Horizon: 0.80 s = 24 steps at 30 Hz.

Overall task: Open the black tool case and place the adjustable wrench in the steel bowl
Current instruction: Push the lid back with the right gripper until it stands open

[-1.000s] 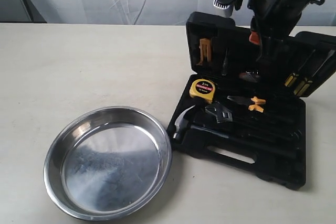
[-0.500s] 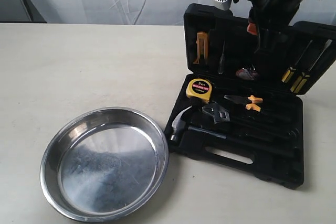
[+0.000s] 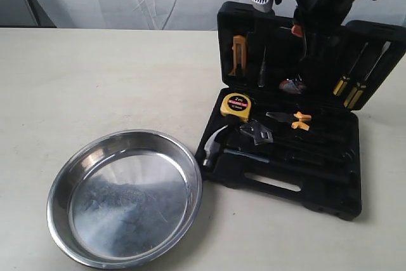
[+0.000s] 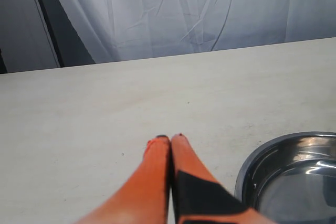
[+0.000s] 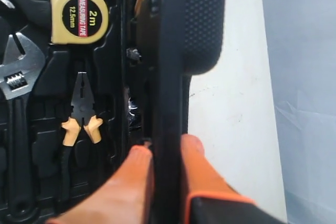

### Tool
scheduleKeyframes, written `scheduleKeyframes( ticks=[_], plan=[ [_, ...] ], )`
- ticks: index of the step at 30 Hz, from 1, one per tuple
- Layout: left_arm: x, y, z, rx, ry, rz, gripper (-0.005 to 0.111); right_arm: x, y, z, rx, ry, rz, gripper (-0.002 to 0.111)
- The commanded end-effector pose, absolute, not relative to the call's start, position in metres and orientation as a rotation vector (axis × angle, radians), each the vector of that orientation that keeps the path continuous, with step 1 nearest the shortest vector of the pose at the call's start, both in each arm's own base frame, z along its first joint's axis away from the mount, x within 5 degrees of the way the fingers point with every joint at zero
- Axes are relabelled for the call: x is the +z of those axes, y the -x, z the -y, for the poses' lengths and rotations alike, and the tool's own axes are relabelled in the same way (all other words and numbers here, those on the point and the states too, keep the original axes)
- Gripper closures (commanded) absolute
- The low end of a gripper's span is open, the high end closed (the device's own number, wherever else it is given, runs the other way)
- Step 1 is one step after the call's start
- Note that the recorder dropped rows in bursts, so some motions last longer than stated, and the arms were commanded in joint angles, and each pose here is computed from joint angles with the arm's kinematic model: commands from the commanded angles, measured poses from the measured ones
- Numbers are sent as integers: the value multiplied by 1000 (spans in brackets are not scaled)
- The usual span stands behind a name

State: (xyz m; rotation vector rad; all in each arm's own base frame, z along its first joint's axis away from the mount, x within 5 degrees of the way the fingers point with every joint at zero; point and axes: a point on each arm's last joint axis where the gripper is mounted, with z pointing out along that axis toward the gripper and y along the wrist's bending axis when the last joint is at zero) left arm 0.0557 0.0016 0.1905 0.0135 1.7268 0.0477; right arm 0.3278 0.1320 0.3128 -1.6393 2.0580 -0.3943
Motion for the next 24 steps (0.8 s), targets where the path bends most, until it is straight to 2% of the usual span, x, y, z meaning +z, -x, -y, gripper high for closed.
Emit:
scheduleKeyframes(
  ticks=[1, 24],
  plan=[
    [192, -56, -1, 41, -6, -1715, 107, 328, -335, -132, -454, 1570, -1951, 109],
    [192, -56, -2, 47, -11, -1715, 107, 302, -340, -132, -456, 1680, -2061, 109]
  ],
)
